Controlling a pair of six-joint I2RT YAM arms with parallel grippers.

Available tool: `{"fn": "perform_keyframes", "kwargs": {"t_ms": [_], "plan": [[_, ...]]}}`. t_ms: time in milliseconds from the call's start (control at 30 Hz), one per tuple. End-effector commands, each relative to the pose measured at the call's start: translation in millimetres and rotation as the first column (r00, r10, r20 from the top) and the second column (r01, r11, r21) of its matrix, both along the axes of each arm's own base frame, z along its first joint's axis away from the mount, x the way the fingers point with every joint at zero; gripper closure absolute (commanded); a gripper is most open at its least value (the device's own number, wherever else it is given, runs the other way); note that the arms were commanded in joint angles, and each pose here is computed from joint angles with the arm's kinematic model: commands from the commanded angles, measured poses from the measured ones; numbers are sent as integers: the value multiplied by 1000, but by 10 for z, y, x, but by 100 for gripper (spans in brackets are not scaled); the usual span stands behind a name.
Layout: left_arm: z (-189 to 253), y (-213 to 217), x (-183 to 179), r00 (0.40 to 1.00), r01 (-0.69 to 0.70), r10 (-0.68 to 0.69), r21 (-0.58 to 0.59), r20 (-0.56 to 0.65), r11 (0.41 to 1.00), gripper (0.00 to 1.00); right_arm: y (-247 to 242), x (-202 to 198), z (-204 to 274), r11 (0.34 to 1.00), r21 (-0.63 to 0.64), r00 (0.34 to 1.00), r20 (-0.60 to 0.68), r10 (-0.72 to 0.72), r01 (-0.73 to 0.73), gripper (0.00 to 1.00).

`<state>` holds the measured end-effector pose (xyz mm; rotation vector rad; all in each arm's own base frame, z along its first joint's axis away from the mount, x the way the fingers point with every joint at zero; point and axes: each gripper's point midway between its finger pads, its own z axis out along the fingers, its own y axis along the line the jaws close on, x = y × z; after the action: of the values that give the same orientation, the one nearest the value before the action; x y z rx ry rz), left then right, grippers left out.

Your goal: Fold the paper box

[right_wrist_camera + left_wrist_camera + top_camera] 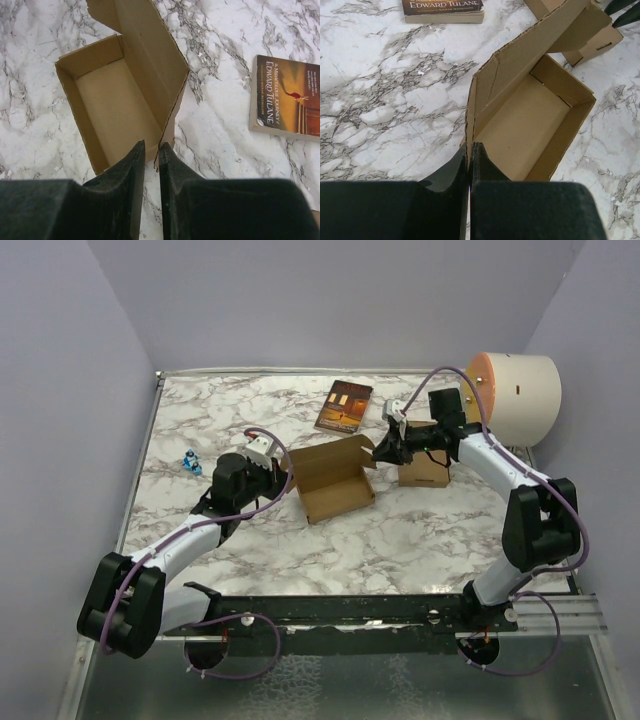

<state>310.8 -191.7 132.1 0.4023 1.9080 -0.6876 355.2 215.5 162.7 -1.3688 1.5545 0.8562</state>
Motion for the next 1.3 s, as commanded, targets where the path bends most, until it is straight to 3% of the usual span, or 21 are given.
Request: {"fn": "perform_keyframes", "kwargs": {"t_ms": [0, 200, 433, 967, 1167, 1267], "plan": [[175, -32, 60, 999, -7, 7, -22, 36, 1000, 100, 22, 60, -34, 999, -39, 1000, 7, -5, 5, 85], [197, -32, 66, 999, -7, 8, -22, 39, 1000, 100, 17, 84, -45, 998, -53, 1000, 10, -17, 18, 87], [196, -21, 63, 999, -11, 12, -15, 38, 1000, 100, 47, 31, 116, 1000, -23, 1000, -15, -14, 13, 76], [222, -32, 70, 999, -9, 10, -19, 37, 1000, 100, 51, 29, -30, 999, -29, 997, -78, -27, 24, 84], [213, -28, 79, 999, -13, 13, -14, 32, 1000, 100, 76, -16, 57, 1000, -8, 996, -88, -8, 7, 69], [214, -29, 81, 999, -13, 13, -12, 31, 1000, 100, 79, -23, 81, 1000, -5, 996, -89, -6, 5, 67]]}}
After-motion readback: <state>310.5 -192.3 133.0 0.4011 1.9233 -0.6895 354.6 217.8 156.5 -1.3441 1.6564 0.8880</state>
